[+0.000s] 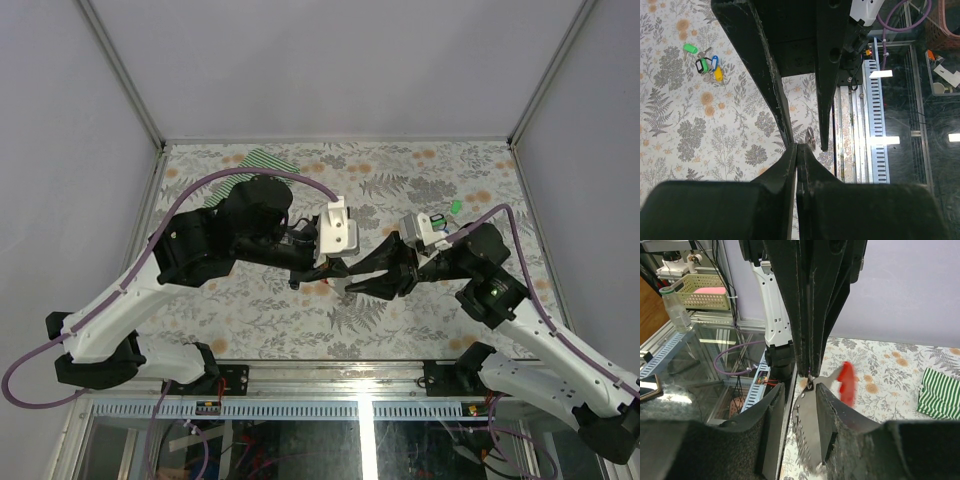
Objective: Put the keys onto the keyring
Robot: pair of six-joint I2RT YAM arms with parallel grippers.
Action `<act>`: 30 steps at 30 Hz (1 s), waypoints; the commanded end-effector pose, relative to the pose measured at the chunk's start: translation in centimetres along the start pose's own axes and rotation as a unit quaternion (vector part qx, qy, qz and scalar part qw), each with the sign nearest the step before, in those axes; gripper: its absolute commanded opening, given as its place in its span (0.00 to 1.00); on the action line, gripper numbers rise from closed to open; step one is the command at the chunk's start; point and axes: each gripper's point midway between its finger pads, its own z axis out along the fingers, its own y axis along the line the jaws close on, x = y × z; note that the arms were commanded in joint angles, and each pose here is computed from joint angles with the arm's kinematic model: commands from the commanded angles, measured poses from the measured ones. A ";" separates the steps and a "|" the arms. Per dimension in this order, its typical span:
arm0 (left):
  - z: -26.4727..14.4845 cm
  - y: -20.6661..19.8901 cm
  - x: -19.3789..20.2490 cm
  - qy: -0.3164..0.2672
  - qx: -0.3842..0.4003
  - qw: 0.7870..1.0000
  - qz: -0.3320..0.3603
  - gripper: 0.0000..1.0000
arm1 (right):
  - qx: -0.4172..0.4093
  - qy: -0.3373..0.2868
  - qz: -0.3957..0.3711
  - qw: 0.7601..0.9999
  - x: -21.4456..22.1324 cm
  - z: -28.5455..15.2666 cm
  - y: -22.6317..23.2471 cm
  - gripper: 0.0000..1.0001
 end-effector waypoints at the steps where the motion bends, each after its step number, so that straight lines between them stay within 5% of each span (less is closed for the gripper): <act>1: -0.6 0.1 -2.3 -0.048 -0.009 0.999 0.024 0.00 | 0.004 -0.026 -0.025 0.999 -1.7 0.4 -0.1 0.37; 12: -0.6 0.1 -2.2 -0.047 -0.013 0.998 0.025 0.00 | 0.014 -0.034 -0.035 0.999 -2.5 0.1 0.1 0.34; 20: -0.7 0.1 -2.2 -0.048 -0.013 0.998 0.024 0.00 | 0.016 -0.036 -0.055 0.998 -3.9 -0.6 1.0 0.41; 30: -0.4 -0.2 -2.1 -0.048 0.000 0.999 0.022 0.00 | 0.118 -0.009 -0.099 0.988 -3.3 -2.4 -1.6 0.37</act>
